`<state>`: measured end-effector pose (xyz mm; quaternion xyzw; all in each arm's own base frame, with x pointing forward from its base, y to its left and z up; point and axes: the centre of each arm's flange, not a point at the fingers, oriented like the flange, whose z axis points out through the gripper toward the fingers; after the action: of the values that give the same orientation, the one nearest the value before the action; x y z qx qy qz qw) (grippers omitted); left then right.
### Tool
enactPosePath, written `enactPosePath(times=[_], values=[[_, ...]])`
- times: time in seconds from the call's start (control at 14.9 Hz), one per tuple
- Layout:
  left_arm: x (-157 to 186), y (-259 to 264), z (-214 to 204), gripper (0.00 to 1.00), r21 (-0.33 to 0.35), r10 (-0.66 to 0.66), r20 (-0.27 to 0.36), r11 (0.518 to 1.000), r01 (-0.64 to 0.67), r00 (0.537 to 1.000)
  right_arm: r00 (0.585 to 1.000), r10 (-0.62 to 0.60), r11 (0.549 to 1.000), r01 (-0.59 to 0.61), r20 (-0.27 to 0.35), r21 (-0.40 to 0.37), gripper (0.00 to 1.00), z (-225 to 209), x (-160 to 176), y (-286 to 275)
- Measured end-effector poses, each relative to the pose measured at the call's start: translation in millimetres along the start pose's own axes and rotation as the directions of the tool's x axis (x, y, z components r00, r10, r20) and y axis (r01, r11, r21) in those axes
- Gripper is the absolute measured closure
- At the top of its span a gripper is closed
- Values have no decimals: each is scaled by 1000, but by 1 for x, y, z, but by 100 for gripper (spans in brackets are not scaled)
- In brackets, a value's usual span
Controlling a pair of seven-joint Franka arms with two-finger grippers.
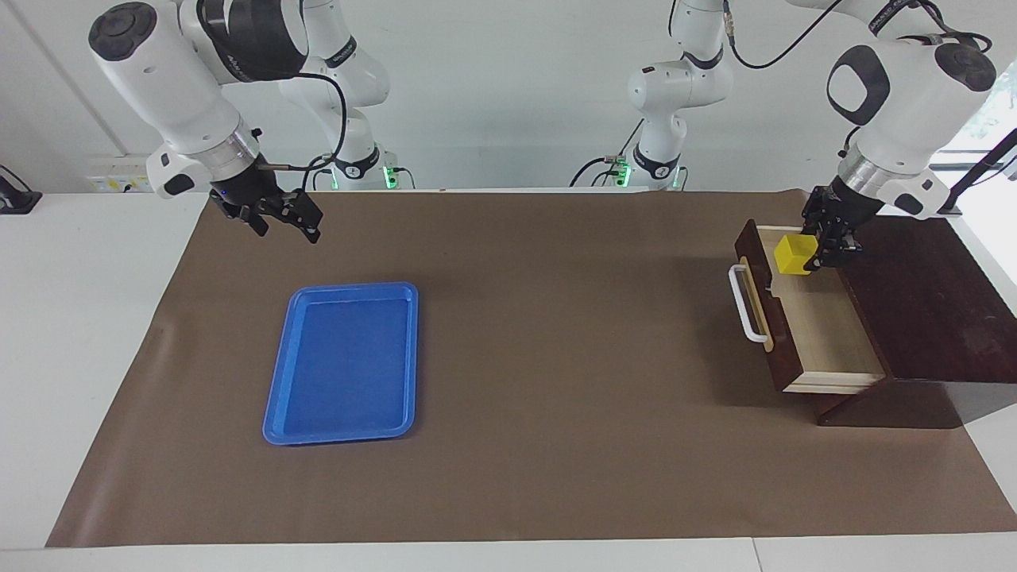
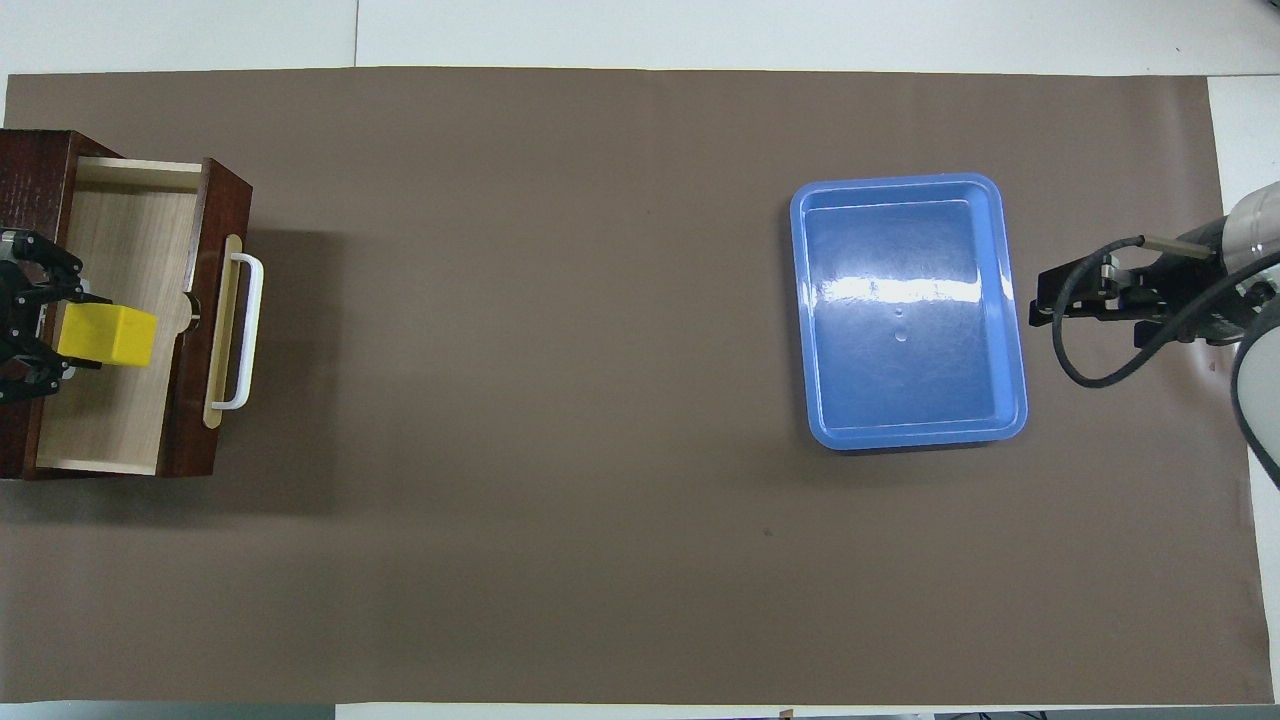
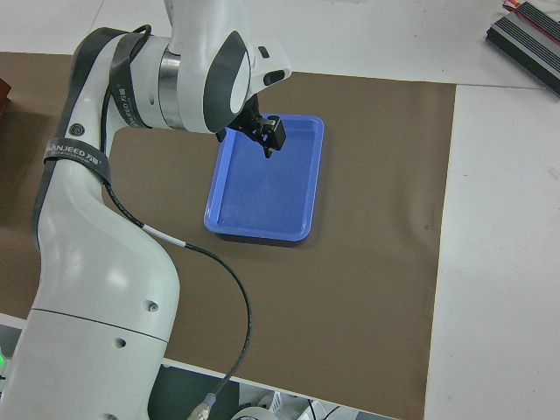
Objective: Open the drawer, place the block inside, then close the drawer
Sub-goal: 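Release the yellow block inside the drawer with the left gripper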
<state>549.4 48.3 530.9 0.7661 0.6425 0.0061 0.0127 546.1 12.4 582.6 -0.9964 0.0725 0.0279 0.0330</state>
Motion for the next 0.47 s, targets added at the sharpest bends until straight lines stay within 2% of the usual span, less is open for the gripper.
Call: enactPosePath(times=[0.27, 0.47], values=[[22, -4, 31, 45, -20, -20, -7, 1000, 20, 1000, 969, -241, 968, 237, -49, -82, 0, -29, -2, 19], [23, -11, 61, 45, 9, -26, 1, 1000, 26, 1000, 950, -307, 948, 299, -63, -109, 0, -39, 0, 30]])
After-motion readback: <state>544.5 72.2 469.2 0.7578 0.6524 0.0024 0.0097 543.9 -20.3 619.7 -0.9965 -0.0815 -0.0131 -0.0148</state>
